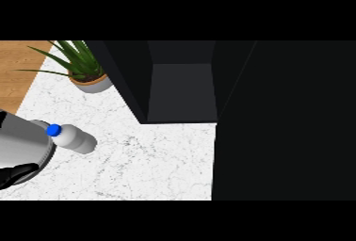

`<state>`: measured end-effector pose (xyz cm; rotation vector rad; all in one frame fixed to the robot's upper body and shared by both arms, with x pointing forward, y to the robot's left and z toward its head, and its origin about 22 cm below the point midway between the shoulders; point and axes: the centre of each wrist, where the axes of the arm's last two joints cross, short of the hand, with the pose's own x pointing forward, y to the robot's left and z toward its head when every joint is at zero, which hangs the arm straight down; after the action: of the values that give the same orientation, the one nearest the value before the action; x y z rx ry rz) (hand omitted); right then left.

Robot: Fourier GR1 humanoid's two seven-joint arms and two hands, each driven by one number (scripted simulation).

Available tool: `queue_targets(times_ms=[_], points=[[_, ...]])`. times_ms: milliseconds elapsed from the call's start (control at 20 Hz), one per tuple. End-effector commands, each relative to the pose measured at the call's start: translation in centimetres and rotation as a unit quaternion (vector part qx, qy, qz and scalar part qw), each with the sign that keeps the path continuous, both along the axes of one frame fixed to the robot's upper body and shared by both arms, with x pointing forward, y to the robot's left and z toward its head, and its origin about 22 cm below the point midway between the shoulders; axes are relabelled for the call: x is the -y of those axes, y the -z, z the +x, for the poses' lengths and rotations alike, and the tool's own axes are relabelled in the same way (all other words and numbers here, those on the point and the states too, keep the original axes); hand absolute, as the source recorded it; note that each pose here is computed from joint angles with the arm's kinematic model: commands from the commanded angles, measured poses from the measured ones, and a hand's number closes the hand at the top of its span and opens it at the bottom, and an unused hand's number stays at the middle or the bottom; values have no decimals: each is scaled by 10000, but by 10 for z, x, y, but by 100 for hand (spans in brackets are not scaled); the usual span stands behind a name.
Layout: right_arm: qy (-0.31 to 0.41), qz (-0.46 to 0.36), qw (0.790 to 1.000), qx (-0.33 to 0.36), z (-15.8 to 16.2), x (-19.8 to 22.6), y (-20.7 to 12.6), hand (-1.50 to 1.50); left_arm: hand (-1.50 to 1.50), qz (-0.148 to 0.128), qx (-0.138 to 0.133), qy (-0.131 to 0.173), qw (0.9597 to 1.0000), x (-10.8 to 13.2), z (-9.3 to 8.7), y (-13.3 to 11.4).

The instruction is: Pick up the bottled water, place it into the cabinet and close the cabinet

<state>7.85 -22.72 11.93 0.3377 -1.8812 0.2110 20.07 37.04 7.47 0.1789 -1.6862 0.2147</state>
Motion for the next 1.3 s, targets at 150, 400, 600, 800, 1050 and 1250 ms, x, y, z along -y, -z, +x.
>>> queue_targets(times_ms=[150,400,600,800,1050,1250], points=[[55,-36,9997,248,-31,3,-33,-150,-150,-362,-511,115,9980,-20,12,57],[-137,-103,9995,281,-32,-1,-31,-150,-150,-716,-789,105,9942,-13,38,97],[-56,-88,9996,274,-39,-5,-32,-150,-150,-651,-789,61,9947,-10,31,128],[-31,-31,9995,324,-38,-3,-24,-150,-150,-805,-865,183,9928,-17,33,157],[27,-83,9994,325,-47,-2,-35,-150,-150,-854,-797,389,9924,-21,30,178],[-49,27,9994,329,-49,-4,-31,-150,-150,-879,-755,490,9921,-20,35,190]])
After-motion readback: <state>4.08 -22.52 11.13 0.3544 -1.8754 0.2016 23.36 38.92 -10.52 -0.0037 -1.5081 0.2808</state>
